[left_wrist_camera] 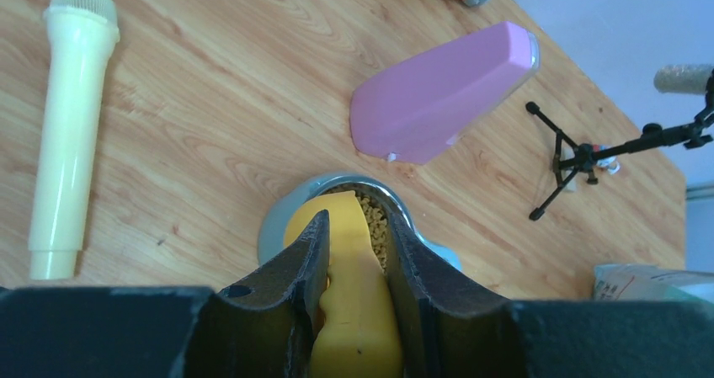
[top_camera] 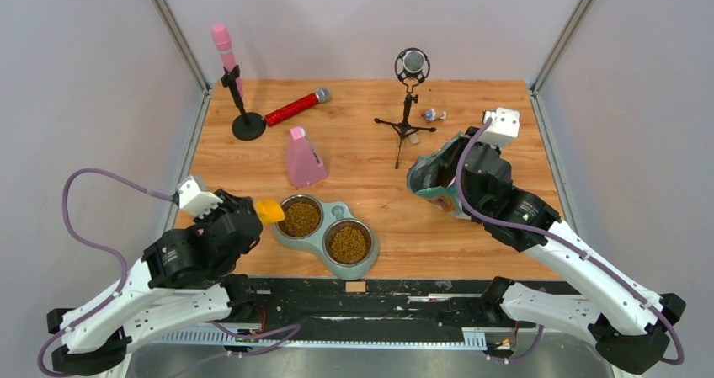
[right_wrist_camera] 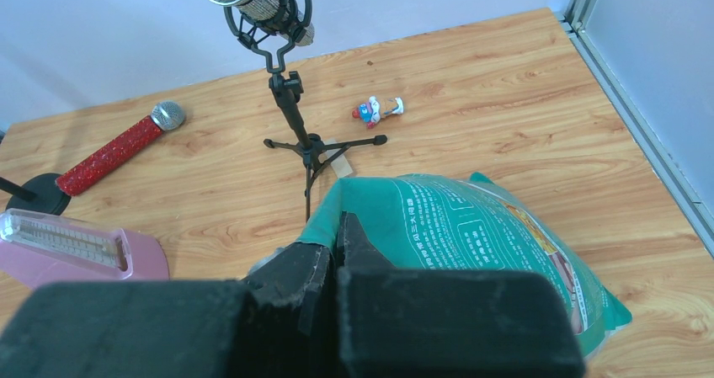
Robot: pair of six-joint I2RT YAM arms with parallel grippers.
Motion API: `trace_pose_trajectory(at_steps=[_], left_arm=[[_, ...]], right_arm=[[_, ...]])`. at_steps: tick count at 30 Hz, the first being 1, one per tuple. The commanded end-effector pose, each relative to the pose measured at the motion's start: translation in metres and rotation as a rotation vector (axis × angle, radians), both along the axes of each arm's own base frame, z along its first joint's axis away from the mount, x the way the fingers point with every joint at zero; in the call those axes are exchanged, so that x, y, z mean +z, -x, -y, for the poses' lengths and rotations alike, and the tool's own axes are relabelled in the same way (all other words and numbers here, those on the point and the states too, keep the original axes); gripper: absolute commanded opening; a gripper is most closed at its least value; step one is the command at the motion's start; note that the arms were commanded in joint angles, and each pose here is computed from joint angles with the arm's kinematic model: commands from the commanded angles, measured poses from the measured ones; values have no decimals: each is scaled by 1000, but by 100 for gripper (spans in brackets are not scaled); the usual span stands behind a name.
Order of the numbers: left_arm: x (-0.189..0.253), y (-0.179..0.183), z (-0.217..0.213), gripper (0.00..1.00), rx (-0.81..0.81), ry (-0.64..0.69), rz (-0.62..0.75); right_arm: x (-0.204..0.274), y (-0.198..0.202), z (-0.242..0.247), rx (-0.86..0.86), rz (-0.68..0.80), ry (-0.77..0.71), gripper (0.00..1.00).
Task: Serve the pet food
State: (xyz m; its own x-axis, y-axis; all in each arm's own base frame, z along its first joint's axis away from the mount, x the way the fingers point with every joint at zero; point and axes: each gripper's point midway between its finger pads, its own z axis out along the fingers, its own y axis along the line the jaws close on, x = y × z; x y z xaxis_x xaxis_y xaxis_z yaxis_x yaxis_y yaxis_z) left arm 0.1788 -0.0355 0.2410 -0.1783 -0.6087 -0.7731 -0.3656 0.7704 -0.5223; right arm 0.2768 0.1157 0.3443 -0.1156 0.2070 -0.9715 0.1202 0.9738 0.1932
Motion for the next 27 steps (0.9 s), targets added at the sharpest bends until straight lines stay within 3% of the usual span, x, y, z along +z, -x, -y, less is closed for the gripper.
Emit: trace_pose_trajectory(at_steps=[1,8,14,18,23,27], left_arm=[[23,-9,11,0,-59,-114,13],[22,-17,27,0,-101,-192,-25],[23,-15,18,0,-59,-160,1],[24,-11,0,0,55,-6,67],[22,-18,-16,0,234,258,267],[3,-27,-38,0,422,267,386]], right_arm=[[49,1,3,-19,136,-154,0],[50,2,4,-16,140,-160,0],[49,3,3,-7,140,-164,0],[49,3,2,-3,138,-168,0],[49,3,0,11,137,-167,0],[48,3,-2,20,136,-166,0]])
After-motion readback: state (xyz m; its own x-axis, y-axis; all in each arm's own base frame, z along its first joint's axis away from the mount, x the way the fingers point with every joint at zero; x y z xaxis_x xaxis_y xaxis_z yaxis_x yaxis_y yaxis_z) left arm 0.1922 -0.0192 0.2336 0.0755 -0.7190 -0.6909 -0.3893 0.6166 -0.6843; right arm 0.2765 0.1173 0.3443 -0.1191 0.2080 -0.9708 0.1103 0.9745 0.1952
